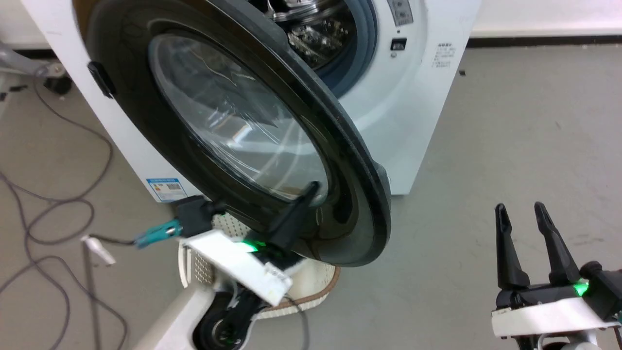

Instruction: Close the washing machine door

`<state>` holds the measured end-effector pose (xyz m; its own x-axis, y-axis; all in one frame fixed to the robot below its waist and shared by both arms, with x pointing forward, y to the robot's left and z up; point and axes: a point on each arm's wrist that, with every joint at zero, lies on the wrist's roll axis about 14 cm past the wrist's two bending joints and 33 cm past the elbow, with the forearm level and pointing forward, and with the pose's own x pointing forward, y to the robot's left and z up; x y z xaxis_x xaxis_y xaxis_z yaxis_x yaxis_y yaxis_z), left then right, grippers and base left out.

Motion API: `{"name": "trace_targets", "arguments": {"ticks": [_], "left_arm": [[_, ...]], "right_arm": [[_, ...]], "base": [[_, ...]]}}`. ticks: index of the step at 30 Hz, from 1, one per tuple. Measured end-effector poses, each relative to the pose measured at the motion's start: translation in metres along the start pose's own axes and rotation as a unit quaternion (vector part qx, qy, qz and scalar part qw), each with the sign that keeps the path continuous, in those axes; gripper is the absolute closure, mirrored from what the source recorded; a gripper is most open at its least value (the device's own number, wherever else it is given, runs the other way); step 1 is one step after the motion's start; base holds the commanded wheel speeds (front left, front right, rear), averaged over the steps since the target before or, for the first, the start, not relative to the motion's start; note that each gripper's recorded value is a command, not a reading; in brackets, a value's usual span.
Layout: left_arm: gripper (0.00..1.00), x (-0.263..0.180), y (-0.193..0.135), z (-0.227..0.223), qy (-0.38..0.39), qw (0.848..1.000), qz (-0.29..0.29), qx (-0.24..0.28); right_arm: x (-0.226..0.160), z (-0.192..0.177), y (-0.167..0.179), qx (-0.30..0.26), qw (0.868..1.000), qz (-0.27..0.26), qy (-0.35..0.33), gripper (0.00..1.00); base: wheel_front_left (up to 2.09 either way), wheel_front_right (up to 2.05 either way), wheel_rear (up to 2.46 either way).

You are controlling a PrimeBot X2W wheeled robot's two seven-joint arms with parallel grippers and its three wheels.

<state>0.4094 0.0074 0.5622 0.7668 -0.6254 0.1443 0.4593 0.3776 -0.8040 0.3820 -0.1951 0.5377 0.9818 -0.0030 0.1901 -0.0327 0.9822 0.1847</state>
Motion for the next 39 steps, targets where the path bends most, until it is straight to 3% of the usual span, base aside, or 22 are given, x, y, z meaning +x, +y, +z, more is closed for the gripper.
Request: {"name": "trace_targets", "arguments": {"ticks": [1,2,6,9,11,14,21,22,23,24,25,30,33,39], "left_arm": [[0.56,-0.004,0.002,0.005,-0.011,1.0,0.004,0.023],[0.02,-0.008,0.007,0.012,-0.024,0.998,0.011,0.05],[0.0,-0.033,0.033,0.046,-0.085,0.98,0.072,0.163],[0.0,-0.05,0.044,0.076,-0.118,0.949,0.125,0.264],[0.0,-0.065,0.047,0.102,-0.146,0.918,0.164,0.331],[0.0,-0.093,0.04,0.141,-0.198,0.855,0.217,0.428],[0.0,-0.177,0.05,0.17,-0.242,0.748,0.347,0.512],[0.0,-0.188,0.052,0.171,-0.241,0.735,0.361,0.521],[0.0,-0.197,0.051,0.173,-0.248,0.724,0.374,0.524],[0.0,-0.204,0.05,0.172,-0.25,0.718,0.381,0.525],[0.0,-0.21,0.05,0.17,-0.251,0.714,0.388,0.526],[0.0,-0.233,0.055,0.158,-0.249,0.71,0.415,0.511],[0.0,-0.237,0.056,0.154,-0.253,0.714,0.421,0.499],[0.0,-0.237,0.058,0.143,-0.249,0.725,0.418,0.488]], "right_arm": [[-0.001,0.002,0.001,0.001,1.0,0.001,-0.002,0.0],[-0.002,0.004,0.001,0.002,1.0,0.001,-0.005,0.0],[-0.001,0.016,0.005,0.005,1.0,0.007,-0.024,0.0],[0.002,0.027,0.012,0.007,0.999,0.018,-0.042,0.0],[0.005,0.036,0.018,0.009,0.998,0.027,-0.056,0.0],[0.011,0.053,0.028,0.015,0.995,0.042,-0.084,0.0],[0.022,0.106,0.065,0.05,0.98,0.097,-0.167,0.0],[0.023,0.113,0.073,0.055,0.977,0.109,-0.177,0.42],[0.024,0.12,0.08,0.059,0.973,0.121,-0.189,0.64],[0.024,0.128,0.089,0.063,0.969,0.133,-0.2,0.87],[0.024,0.136,0.098,0.068,0.964,0.147,-0.211,1.0],[0.017,0.157,0.153,0.121,0.936,0.233,-0.235,1.0],[0.004,0.15,0.2,0.135,0.916,0.311,-0.214,1.0],[-0.034,0.104,0.254,0.067,0.879,0.45,-0.142,1.0]], "base": [[0.0,0.0,0.0],[0.0,0.0,0.0],[0.0,0.0,0.0],[0.0,0.0,0.0],[0.0,0.0,0.0],[0.0,0.0,0.0],[0.0,0.0,0.0],[0.0,0.0,0.0],[0.0,0.0,0.0],[0.0,0.0,0.0],[0.0,0.0,0.0],[0.0,0.0,0.0],[0.0,0.0,0.0],[0.0,0.0,0.0]]}}
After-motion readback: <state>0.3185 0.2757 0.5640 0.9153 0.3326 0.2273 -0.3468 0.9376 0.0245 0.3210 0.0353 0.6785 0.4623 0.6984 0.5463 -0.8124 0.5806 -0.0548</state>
